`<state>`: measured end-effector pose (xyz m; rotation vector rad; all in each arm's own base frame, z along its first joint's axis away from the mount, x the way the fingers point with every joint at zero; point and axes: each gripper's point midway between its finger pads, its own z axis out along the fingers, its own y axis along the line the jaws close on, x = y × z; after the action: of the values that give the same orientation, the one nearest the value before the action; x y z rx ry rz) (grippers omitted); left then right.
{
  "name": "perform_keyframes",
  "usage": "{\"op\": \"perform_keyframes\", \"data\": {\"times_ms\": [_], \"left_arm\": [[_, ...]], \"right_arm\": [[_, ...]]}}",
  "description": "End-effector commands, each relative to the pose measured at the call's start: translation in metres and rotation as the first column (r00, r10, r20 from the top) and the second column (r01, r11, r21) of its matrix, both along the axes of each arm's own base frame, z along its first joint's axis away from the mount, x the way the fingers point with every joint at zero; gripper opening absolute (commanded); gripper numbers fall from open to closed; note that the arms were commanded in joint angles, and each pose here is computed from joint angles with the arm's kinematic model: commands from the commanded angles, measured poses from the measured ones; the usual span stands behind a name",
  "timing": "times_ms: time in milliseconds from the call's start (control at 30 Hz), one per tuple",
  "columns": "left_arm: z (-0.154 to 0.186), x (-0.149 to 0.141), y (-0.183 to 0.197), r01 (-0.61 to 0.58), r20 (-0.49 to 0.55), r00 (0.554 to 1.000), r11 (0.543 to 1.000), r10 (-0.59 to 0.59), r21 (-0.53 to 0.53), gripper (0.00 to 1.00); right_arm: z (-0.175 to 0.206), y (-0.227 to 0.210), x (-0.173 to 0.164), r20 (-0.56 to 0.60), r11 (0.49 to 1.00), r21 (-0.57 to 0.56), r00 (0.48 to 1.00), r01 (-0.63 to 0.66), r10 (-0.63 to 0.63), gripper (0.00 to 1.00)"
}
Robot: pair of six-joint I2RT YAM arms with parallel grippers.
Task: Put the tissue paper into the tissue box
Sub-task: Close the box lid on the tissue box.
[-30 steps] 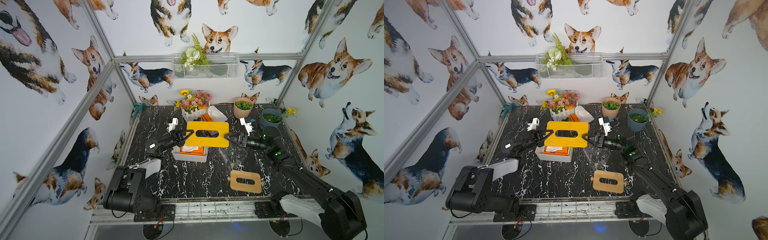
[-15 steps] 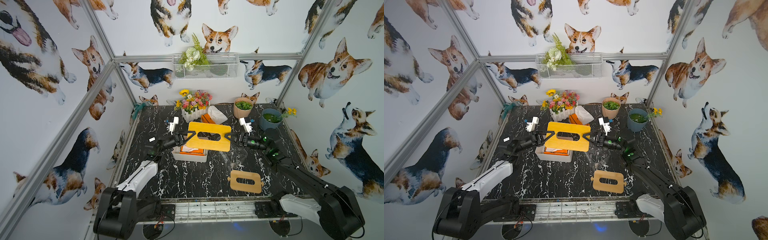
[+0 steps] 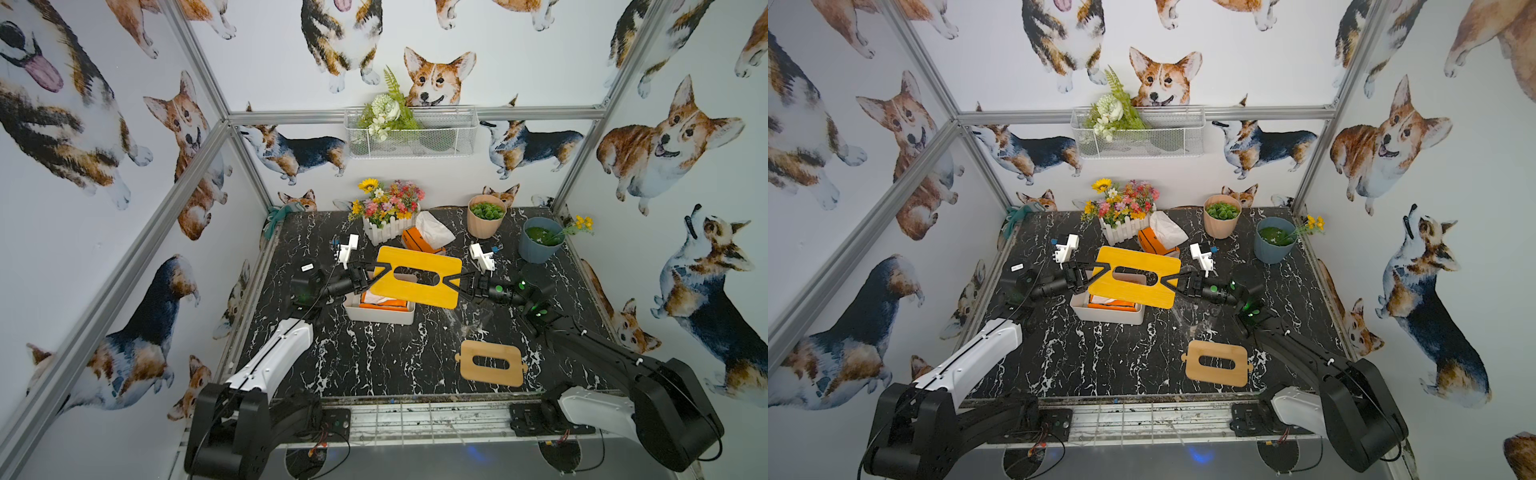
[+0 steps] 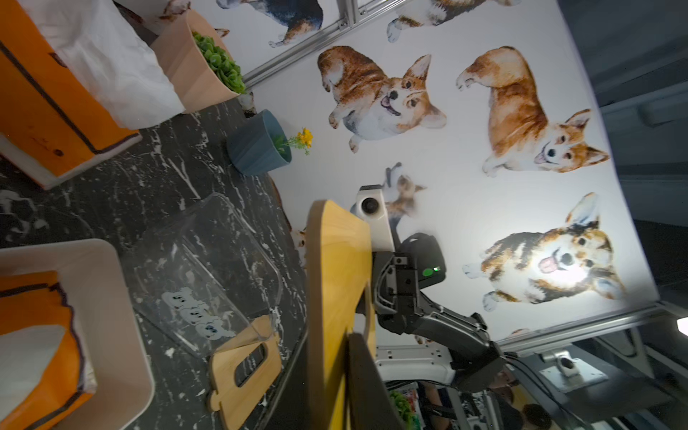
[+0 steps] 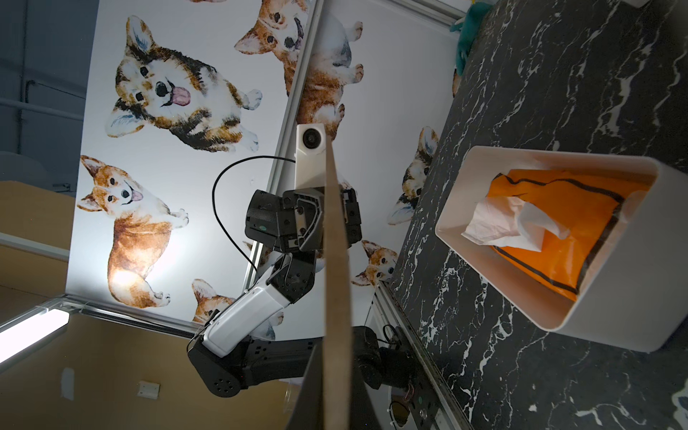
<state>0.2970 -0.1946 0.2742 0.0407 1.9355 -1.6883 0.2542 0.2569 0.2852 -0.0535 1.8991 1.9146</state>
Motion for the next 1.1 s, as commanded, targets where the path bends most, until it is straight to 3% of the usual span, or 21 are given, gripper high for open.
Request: {"op": "perform_keyframes", "data": {"times_ms": [0, 100, 200, 433, 633, 833, 1067], "left_arm": [[-0.031, 0.005, 0.008, -0.049, 0.01, 0.999, 0.982, 0.048, 0.183, 0.36], [-0.03, 0.012, 0.016, -0.096, 0.042, 0.995, 0.955, 0.088, 0.28, 0.58], [-0.038, 0.016, 0.026, -0.134, 0.055, 0.991, 0.92, 0.122, 0.369, 0.69], [-0.052, 0.025, 0.063, -0.234, 0.113, 0.971, 0.757, 0.21, 0.61, 0.84], [-0.059, 0.027, 0.084, -0.278, 0.152, 0.958, 0.659, 0.243, 0.699, 0.98], [-0.069, 0.024, 0.09, -0.272, 0.144, 0.958, 0.63, 0.248, 0.727, 1.0], [-0.063, 0.017, 0.072, -0.237, 0.142, 0.971, 0.714, 0.191, 0.659, 1.0]], "right_arm": [[0.017, 0.003, -0.002, 0.069, 0.999, 0.041, 0.997, -0.029, 0.026, 0.0], [0.012, 0.007, 0.004, 0.046, 0.998, 0.047, 0.998, -0.034, 0.032, 0.0], [0.009, 0.012, 0.009, 0.024, 0.997, 0.063, 0.999, -0.045, 0.044, 0.0], [-0.008, 0.031, 0.02, -0.044, 0.994, 0.068, 0.995, -0.085, 0.088, 0.0], [-0.034, 0.047, 0.034, -0.1, 0.996, 0.032, 0.991, -0.08, 0.083, 0.0], [-0.058, 0.055, 0.048, -0.151, 0.998, 0.004, 0.986, -0.066, 0.066, 0.0], [-0.08, 0.071, 0.056, -0.182, 0.996, -0.028, 0.981, -0.079, 0.072, 0.0]]}}
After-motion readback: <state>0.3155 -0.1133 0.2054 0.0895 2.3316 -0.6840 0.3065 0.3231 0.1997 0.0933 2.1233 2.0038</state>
